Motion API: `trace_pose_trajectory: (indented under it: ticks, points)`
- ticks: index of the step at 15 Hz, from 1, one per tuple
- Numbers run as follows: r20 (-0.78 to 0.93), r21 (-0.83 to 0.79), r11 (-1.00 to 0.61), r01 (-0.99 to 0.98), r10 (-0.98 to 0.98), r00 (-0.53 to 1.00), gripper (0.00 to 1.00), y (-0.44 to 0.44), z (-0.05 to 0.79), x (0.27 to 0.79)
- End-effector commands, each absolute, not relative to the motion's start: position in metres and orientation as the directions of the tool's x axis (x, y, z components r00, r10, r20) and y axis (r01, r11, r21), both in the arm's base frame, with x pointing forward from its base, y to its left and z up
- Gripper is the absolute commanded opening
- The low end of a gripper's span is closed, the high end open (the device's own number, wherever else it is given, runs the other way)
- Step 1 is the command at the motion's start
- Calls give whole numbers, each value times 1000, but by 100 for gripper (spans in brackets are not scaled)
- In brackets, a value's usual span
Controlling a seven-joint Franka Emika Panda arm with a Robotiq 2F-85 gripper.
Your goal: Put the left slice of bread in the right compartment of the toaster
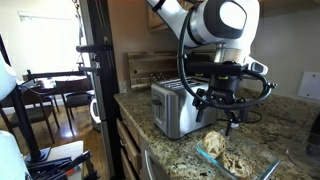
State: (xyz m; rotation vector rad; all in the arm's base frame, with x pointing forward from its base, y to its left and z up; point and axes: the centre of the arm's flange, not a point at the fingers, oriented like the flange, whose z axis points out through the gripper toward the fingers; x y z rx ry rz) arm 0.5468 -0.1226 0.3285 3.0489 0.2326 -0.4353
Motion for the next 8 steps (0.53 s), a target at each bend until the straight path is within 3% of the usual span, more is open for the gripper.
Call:
trace_pose_trajectory:
  ticks: [1,8]
  points:
    - [-282,5,-988,154,146,948,100,-131,326,553]
    - [-294,-12,-990,140,137,946,100,-136,318,554]
